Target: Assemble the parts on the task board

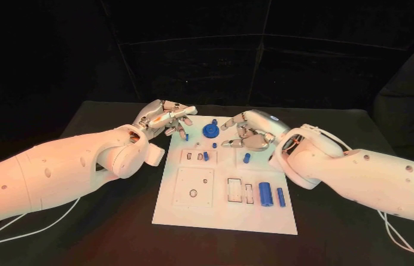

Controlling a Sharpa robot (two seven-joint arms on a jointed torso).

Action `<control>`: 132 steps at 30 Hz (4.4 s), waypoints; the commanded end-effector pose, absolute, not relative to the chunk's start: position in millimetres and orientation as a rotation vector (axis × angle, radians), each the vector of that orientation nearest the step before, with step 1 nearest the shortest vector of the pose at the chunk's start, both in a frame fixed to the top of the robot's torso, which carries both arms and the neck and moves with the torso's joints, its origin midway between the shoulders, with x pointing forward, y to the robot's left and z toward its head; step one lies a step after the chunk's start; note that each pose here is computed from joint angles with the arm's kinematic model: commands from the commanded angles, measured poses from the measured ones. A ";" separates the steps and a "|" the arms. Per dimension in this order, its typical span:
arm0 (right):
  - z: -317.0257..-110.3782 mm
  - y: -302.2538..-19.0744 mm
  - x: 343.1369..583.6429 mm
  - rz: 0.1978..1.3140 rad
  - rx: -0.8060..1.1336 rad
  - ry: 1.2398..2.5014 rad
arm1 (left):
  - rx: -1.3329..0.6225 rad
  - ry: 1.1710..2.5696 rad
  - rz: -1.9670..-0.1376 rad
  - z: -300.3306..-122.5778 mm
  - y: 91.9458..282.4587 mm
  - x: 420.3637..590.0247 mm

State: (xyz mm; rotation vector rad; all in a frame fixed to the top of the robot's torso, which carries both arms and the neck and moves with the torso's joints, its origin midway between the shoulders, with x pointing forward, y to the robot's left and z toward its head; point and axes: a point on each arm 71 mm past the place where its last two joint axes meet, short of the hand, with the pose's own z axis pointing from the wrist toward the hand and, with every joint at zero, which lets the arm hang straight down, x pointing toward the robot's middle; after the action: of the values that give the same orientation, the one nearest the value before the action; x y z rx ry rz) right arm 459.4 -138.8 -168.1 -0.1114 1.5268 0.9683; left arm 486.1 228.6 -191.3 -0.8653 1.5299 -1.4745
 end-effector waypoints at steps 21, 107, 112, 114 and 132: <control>-143.8 -212.2 488.0 1.072 0.436 1.558 | -0.277 2.271 -0.494 -189.9 203.2 521.6; -150.9 -198.2 499.7 1.052 0.441 1.629 | 0.000 2.472 -0.382 -213.6 135.0 526.7; -151.3 -197.3 500.2 1.053 0.439 1.632 | -0.007 2.470 -0.383 -213.6 136.5 526.9; -151.5 -196.8 500.5 1.054 0.439 1.634 | -0.009 2.469 -0.383 -213.6 137.0 527.0; -152.3 -194.7 501.9 1.050 0.430 1.639 | -0.028 2.456 -0.385 -212.9 140.3 528.1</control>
State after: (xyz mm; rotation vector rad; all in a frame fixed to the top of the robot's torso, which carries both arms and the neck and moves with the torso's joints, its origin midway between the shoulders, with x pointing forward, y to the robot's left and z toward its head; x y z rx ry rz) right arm 501.7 -195.7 -153.6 0.4416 1.6367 1.0470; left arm 527.5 140.1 -214.0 -0.0192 2.4626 -0.3794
